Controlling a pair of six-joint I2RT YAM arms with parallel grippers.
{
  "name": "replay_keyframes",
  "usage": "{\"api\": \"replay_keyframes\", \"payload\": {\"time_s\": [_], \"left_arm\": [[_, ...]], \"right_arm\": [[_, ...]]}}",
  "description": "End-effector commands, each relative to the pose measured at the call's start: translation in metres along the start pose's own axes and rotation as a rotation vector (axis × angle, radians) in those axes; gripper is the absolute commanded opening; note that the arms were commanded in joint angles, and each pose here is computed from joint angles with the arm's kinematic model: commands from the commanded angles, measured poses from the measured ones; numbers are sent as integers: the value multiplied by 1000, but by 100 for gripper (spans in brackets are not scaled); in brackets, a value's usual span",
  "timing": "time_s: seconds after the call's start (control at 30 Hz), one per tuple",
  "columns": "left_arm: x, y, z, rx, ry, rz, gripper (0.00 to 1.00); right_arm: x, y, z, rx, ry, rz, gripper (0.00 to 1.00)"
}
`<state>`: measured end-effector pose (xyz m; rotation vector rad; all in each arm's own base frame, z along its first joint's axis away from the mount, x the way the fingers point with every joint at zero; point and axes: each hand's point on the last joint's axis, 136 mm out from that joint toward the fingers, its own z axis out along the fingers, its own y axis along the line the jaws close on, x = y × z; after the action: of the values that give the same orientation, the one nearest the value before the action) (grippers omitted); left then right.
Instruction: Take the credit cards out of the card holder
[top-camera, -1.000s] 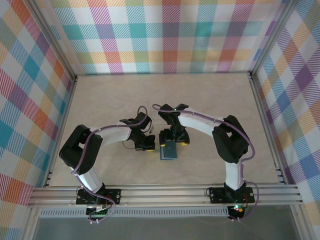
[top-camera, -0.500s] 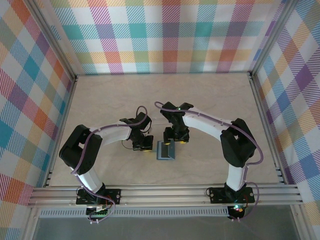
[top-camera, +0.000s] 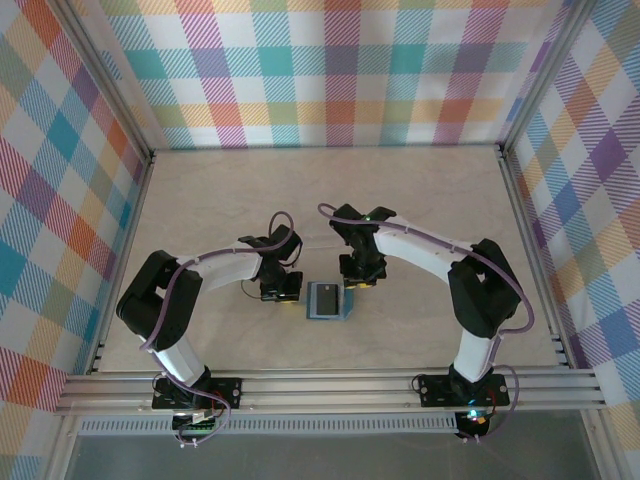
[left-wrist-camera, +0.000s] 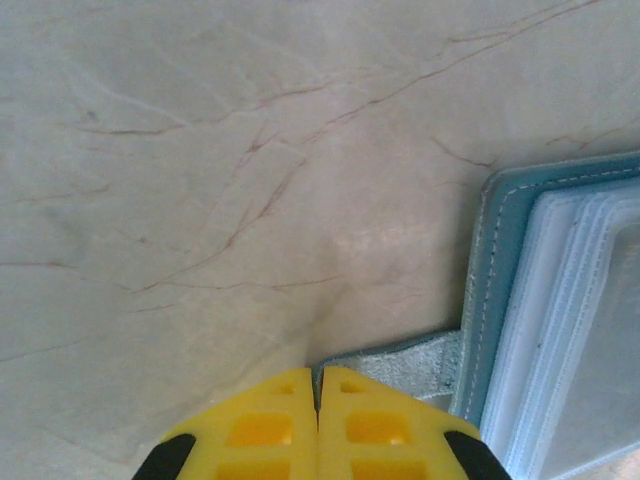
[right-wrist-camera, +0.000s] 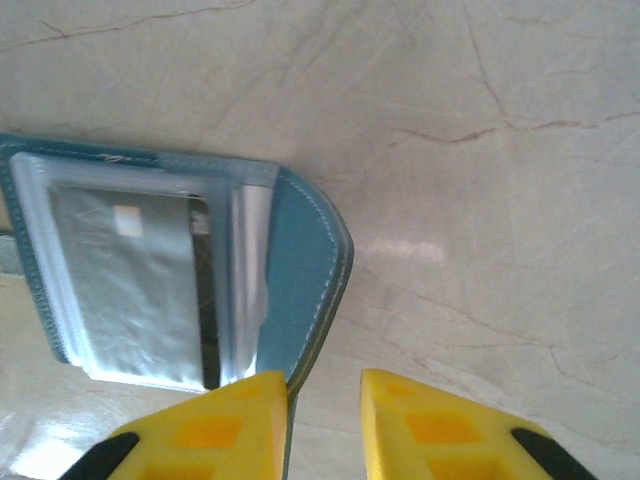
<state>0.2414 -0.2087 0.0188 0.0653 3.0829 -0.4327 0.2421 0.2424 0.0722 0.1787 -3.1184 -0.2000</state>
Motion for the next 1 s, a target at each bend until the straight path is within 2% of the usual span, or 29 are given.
{"api": "replay_keyframes", "payload": {"time_s": [0.0,0.17,0.3,0.47,0.67,0.77,0.97], "left_arm": [[0,15,-10,-72,-12,-21,0],[1,20,-11,-96,-16,-25,0],[3,25,-10,-116,-15,-30,0],[3,24,-8,-110,-12,-34,0],[3,21,-6,-94,-11,-32,0],[2,19,-7,-85,-16,-30,0],[-1,13,-14,-59,-33,-23,4]], "right_arm": [[-3,-4,3,-4,-18,12,22],[-8,-4,12,-15,-29,21,20],[-9,-11,20,23,-19,20,24],[-4,-23,34,78,6,28,39],[3,-36,48,132,25,45,46],[4,-44,50,171,27,46,58],[6,-50,49,208,34,37,67]]}}
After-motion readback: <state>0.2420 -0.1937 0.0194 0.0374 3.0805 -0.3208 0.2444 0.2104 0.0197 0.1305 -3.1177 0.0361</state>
